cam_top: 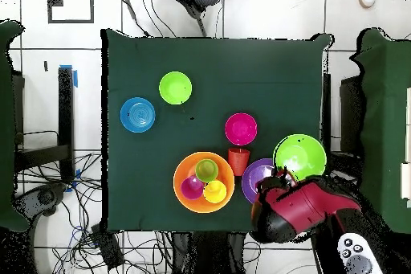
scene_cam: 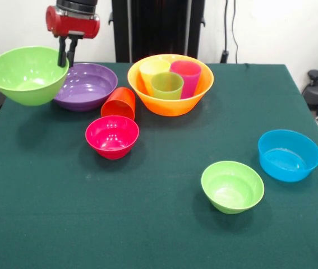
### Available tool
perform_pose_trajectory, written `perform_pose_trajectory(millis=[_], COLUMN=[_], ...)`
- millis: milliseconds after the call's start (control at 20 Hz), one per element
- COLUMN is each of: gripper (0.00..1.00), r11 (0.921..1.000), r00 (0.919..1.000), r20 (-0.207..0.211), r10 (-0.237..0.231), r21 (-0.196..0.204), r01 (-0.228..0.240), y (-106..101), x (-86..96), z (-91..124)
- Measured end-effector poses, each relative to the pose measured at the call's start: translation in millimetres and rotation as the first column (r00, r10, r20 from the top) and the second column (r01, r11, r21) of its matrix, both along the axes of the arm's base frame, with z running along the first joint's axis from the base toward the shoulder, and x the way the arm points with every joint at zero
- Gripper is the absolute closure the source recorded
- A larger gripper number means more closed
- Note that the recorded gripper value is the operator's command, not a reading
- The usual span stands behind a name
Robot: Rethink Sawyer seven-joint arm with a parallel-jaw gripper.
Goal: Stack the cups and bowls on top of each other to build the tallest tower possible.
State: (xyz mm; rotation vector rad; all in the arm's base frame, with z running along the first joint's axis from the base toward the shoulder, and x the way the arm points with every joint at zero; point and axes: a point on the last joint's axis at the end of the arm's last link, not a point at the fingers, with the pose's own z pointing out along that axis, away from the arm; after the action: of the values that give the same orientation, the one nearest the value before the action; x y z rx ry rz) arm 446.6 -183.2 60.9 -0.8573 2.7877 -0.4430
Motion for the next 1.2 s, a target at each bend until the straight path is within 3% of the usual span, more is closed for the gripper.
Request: perform_pose_trajectory(millis=[300,450,650,850,1200], gripper=[1.0,1.0,1.0,1.0,1.0], r11=[1.0,0.9982,0.9895,0.9714,0.9689], r00=[1.0,0.9984,0.9915,0.977,0.9755], r20=[-0.006,0.004,0.022,0.046,0.06], r10=[-0.006,-0.056,-0.128,-0.208,-0.212], r21=[-0.006,0.022,0.07,0.126,0.144], r01=[0.006,0.056,0.127,0.201,0.201], y=[-1.3,-4.4,-10.4,-23.9,-27.0], x=[-3.2,-0.1,7.2,15.3,20.4], z=[0.4,2.1,4.2,8.1,9.2])
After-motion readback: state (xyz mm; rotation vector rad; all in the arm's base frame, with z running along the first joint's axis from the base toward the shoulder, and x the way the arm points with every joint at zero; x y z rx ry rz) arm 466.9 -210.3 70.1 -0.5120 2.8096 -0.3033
